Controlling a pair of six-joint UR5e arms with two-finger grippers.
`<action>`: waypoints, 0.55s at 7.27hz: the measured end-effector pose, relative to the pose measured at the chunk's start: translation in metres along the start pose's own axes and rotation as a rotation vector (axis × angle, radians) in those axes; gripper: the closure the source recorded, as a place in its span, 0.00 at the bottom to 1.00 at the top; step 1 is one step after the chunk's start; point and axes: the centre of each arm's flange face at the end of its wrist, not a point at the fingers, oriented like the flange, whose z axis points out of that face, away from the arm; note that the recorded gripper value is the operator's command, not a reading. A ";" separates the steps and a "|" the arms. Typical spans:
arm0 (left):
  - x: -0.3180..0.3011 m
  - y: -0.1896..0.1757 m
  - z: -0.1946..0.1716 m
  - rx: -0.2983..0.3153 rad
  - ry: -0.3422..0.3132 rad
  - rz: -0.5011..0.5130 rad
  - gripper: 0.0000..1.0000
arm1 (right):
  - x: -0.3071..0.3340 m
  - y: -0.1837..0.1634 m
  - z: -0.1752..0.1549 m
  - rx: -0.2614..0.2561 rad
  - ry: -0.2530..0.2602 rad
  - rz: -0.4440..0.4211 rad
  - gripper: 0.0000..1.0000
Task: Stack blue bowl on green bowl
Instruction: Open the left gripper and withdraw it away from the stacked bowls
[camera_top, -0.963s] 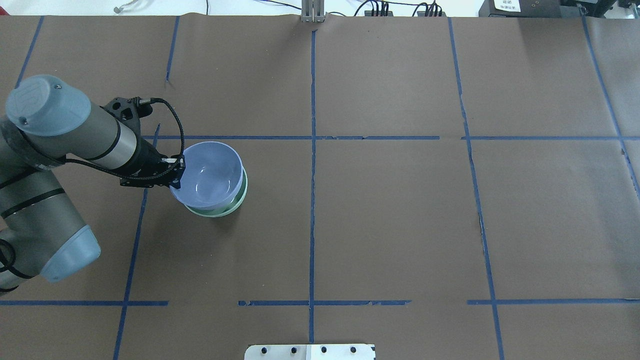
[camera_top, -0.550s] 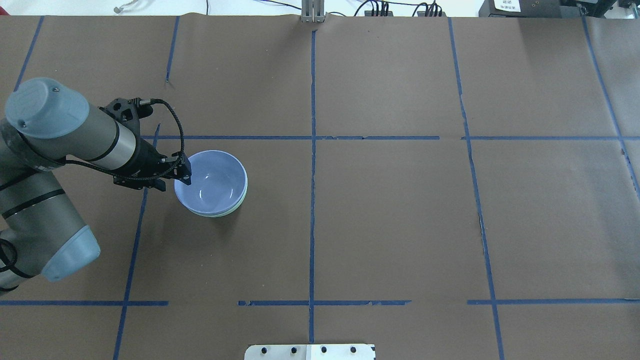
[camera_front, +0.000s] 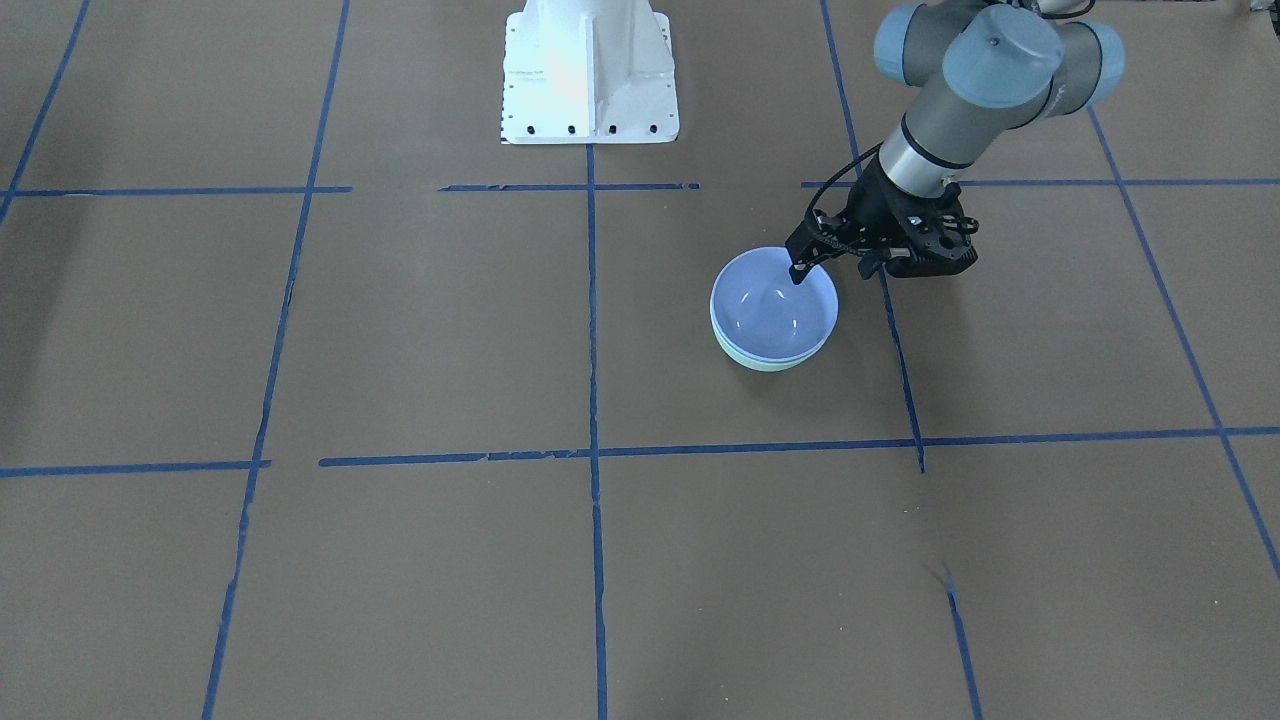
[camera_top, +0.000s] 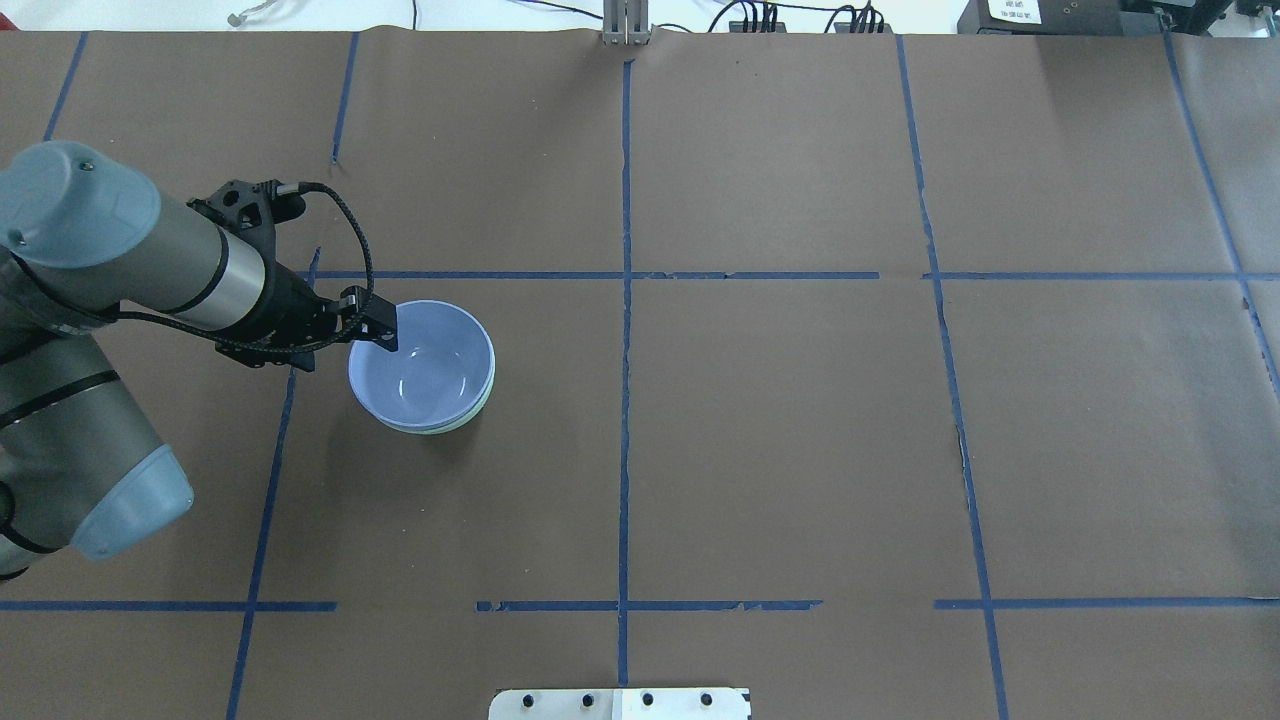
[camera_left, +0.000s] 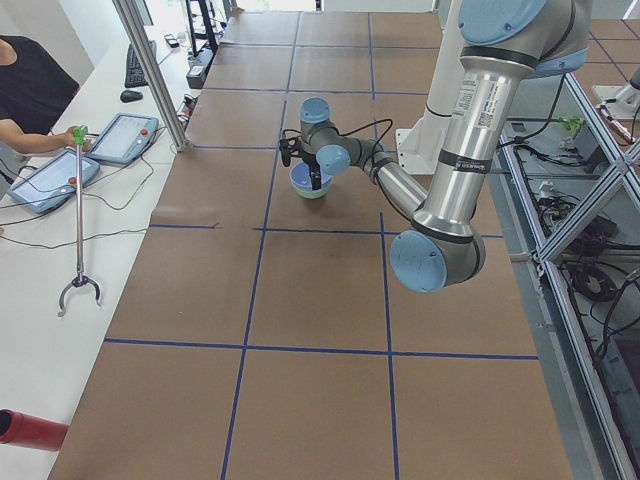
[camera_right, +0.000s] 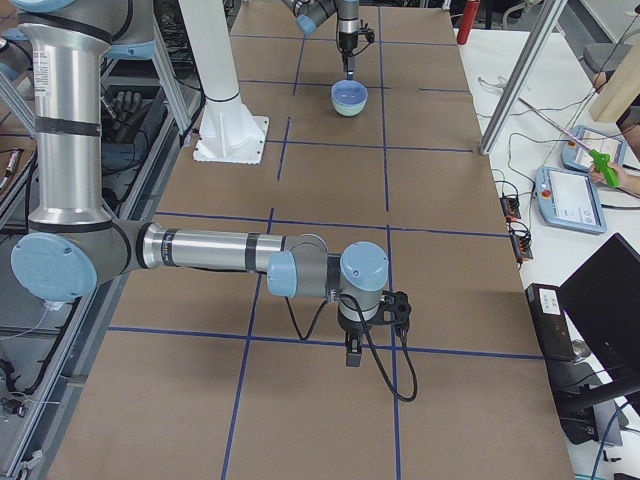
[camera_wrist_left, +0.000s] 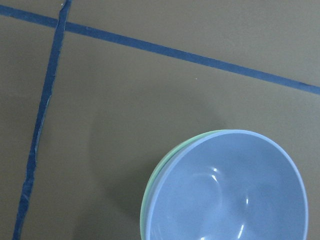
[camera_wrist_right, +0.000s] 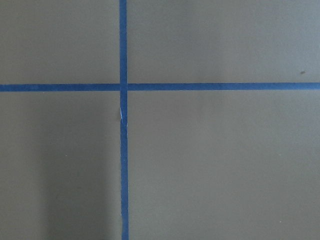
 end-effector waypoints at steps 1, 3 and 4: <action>-0.005 -0.014 -0.026 0.035 -0.002 0.049 0.00 | 0.000 0.000 0.000 0.000 0.000 0.000 0.00; -0.032 -0.052 -0.091 0.116 -0.063 0.186 0.00 | 0.000 0.000 0.000 0.000 0.000 0.000 0.00; -0.054 -0.069 -0.117 0.136 -0.109 0.256 0.00 | 0.000 0.000 0.000 0.000 0.000 0.000 0.00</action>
